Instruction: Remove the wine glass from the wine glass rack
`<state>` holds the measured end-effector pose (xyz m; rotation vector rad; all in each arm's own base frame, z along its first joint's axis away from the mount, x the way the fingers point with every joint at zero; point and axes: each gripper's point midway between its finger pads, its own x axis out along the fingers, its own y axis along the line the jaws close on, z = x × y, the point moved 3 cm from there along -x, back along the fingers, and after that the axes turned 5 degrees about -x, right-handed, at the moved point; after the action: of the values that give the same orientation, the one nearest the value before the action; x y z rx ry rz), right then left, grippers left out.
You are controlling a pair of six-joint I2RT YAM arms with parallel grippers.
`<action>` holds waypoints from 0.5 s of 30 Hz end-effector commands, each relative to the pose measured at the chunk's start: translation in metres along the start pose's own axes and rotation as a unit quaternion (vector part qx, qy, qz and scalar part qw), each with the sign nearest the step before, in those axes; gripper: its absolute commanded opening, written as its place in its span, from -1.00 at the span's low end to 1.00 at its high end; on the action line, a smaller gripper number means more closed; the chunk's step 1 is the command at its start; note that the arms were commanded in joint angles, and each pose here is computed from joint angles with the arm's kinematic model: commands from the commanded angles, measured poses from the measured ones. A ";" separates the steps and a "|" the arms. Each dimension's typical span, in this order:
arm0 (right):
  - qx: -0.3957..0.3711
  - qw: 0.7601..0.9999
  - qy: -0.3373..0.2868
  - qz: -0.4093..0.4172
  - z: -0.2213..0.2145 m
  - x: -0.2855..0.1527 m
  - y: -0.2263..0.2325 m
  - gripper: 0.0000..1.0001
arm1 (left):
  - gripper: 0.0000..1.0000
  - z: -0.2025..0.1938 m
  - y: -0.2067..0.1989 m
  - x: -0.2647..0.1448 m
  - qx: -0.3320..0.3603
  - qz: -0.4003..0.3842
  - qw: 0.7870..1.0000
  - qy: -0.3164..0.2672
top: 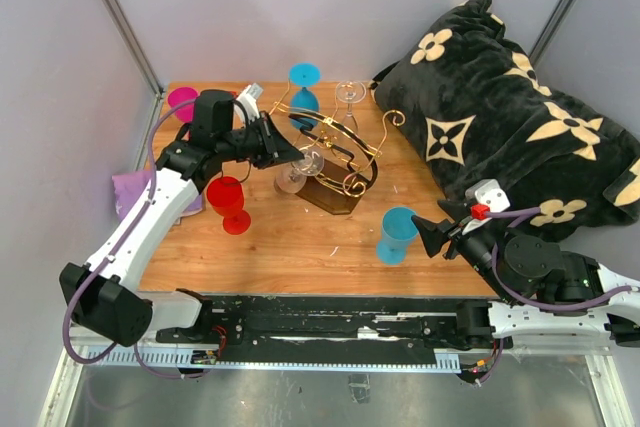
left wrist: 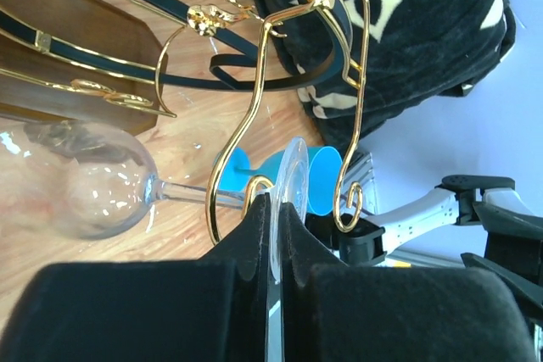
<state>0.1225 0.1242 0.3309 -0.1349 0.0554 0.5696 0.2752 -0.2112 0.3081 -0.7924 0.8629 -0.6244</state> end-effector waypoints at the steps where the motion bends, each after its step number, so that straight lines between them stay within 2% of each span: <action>1: 0.011 1.000 -0.002 -0.015 0.004 -0.003 -0.008 0.17 | -0.99 0.014 -0.020 -0.006 0.027 -0.019 0.999 -0.031; 7: 0.015 1.000 -0.001 -0.018 0.004 -0.006 -0.012 0.17 | -0.99 0.030 -0.029 -0.017 0.046 0.012 0.997 -0.058; 15: 0.018 1.000 -0.004 -0.022 0.004 -0.008 -0.016 0.17 | -0.99 0.017 -0.017 -0.023 0.039 0.024 0.998 -0.040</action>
<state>0.1226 0.1181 0.3298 -0.1327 0.0586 0.5628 0.2799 -0.2044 0.3301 -0.7400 0.8240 -0.5619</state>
